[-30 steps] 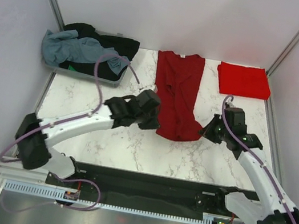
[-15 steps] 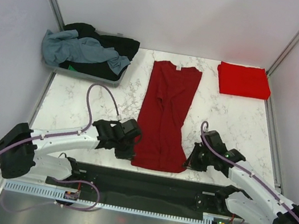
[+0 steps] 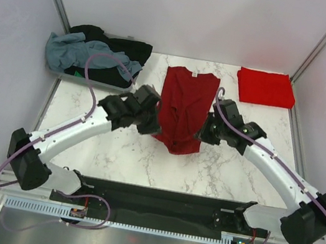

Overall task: Fold and stack the t-shirts
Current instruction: Fold the tshirt

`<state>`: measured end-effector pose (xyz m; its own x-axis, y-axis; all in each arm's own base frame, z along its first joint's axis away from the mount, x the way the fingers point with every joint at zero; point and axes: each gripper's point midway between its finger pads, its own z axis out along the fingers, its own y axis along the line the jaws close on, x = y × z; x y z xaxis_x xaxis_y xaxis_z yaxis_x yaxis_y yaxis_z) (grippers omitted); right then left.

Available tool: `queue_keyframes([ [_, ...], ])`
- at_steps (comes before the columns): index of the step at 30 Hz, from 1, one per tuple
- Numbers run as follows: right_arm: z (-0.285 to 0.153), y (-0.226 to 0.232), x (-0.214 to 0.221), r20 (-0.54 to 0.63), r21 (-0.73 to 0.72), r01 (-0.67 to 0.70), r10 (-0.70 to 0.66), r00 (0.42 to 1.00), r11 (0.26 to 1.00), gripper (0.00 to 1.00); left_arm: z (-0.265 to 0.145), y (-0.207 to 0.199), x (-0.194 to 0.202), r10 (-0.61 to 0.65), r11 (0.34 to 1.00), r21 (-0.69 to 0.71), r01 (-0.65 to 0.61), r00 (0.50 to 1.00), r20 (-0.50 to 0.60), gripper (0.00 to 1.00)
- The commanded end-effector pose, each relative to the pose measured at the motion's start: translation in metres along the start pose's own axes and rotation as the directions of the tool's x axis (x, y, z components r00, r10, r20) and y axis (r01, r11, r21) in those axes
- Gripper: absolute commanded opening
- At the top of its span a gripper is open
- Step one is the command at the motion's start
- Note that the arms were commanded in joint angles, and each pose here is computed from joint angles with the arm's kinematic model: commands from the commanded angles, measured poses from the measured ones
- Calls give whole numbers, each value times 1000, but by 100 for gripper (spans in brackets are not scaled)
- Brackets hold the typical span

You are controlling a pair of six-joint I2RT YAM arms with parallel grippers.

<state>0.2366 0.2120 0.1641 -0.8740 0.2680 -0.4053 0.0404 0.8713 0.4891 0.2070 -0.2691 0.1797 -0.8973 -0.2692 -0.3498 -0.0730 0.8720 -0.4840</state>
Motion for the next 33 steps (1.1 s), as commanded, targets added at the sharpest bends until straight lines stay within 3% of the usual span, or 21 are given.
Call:
queue_keyframes([
  [1, 4, 4, -42, 67, 55, 39, -43, 997, 998, 0, -6, -1, -51, 80, 997, -12, -79, 995, 66, 2],
  [9, 26, -7, -121, 135, 109, 17, -32, 990, 994, 0, 24, -17, -130, 80, 997, -8, -80, 993, 86, 2],
  [25, 117, -36, -176, 68, 129, -3, -6, 998, 992, 0, 120, -3, -205, 86, 995, -46, -84, 996, 27, 2],
  [27, 133, -40, -181, 54, 135, -4, -3, 999, 991, 0, 140, 5, -206, 67, 996, -52, -67, 998, -3, 6],
  [30, 153, -44, -191, 44, 136, -19, 13, 999, 991, 0, 169, 16, -211, 33, 998, -47, -36, 998, -49, 20],
  [31, 158, -43, -196, 41, 123, -14, 9, 999, 992, 14, 171, 12, -218, 24, 999, -26, -26, 998, -51, 35],
  [33, 164, -36, -216, 51, 82, -1, -3, 999, 997, 61, 187, 23, -220, -27, 999, -20, 25, 994, -108, 48],
])
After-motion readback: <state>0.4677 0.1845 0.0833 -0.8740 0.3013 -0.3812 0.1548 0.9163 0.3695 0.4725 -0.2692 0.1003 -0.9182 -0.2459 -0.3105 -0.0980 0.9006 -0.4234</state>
